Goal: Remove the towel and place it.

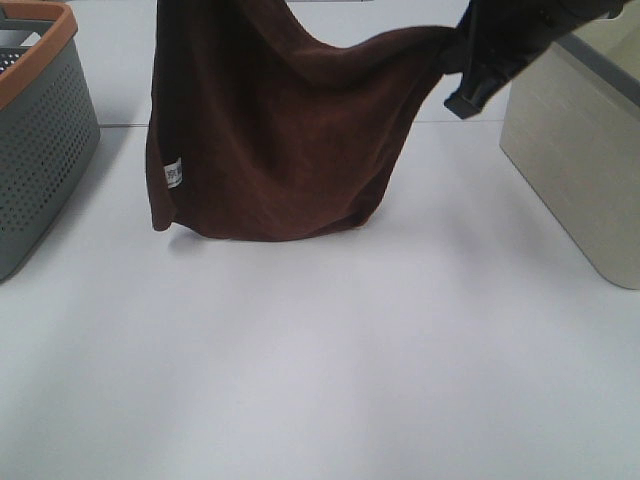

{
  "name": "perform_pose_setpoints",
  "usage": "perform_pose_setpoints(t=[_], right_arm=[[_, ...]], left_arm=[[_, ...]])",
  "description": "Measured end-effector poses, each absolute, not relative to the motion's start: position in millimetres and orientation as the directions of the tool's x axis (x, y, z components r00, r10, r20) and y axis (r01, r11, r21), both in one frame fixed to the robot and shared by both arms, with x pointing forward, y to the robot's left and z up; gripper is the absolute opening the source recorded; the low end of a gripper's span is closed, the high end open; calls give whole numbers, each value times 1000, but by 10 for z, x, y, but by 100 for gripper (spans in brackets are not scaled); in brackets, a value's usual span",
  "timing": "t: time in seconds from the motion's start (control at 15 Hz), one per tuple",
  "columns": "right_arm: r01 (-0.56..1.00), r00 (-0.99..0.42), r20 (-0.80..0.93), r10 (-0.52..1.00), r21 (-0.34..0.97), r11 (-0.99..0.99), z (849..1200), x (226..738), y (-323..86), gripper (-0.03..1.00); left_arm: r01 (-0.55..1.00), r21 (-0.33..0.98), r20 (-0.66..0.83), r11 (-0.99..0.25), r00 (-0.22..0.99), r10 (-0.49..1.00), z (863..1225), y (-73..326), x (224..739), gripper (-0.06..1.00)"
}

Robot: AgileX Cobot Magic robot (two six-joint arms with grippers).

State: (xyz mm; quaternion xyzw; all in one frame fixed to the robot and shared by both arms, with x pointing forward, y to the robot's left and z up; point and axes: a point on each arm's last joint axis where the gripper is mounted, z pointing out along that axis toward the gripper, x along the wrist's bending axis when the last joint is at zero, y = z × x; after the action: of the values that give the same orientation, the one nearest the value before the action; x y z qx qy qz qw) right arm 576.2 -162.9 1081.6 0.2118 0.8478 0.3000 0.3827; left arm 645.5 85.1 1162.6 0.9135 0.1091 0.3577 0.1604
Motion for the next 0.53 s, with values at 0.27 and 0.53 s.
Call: perform_pose_setpoints(t=[0.27, 0.53], right_arm=[[27, -554, -609, 567, 668, 744, 11017, 6298, -1433, 0], [-24, -460, -690, 559, 639, 769, 11156, 6781, -1498, 0]], left_arm=[[-21, 445, 769, -895, 522, 369, 11710, 973, 6801, 0], [-65, 475, 819, -878, 398, 413, 11573, 1169, 7152, 0]])
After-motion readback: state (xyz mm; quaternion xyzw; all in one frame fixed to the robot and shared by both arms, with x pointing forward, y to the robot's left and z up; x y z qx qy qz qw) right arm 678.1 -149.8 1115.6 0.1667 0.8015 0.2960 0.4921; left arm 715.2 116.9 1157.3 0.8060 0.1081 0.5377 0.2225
